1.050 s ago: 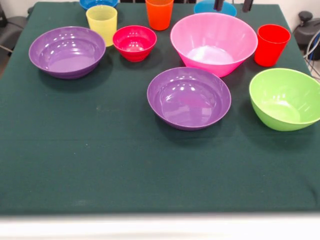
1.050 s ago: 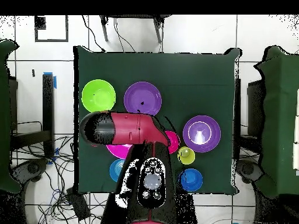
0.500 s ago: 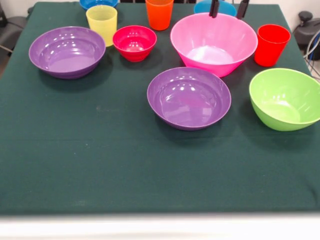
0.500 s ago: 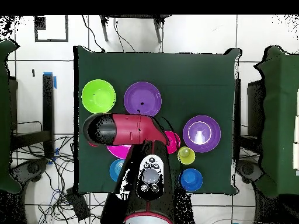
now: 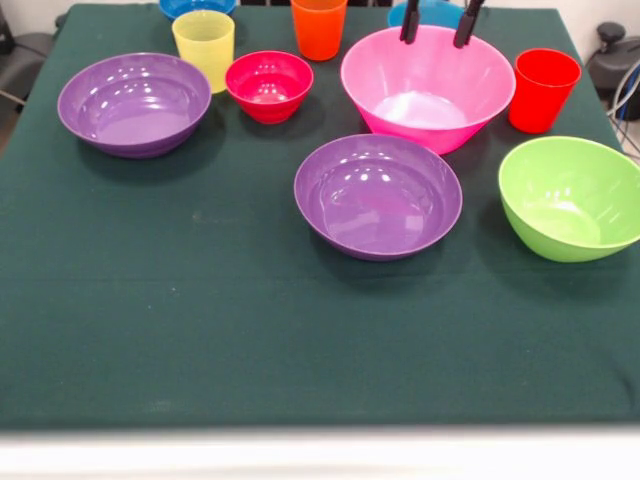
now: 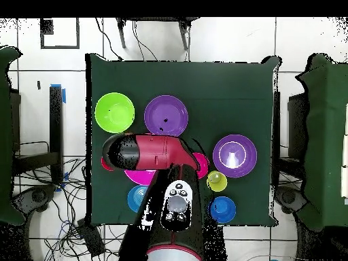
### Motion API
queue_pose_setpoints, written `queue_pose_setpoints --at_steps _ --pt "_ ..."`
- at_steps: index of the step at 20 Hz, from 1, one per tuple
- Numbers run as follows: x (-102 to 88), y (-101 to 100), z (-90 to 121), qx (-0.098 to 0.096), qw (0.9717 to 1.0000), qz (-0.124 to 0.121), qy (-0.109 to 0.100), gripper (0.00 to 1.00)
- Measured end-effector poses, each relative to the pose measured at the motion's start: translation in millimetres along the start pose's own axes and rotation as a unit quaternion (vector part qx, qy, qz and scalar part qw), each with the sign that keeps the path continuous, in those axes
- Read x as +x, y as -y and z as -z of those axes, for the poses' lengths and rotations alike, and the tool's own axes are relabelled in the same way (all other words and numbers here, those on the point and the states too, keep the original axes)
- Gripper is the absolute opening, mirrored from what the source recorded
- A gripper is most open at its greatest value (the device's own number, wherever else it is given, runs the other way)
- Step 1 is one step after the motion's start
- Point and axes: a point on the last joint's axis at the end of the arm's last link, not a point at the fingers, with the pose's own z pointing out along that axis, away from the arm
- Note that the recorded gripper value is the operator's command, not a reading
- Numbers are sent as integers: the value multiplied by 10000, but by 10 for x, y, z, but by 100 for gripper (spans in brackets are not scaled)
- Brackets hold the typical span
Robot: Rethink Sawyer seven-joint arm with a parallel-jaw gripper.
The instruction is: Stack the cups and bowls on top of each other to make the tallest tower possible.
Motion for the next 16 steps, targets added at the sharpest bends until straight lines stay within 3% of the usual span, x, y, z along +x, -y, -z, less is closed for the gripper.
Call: queue_pose_setpoints --at_steps 9,16 --pt "51 93 -112 192 9997 149 -38 100" --pt "-236 366 -91 331 9991 155 214 100"
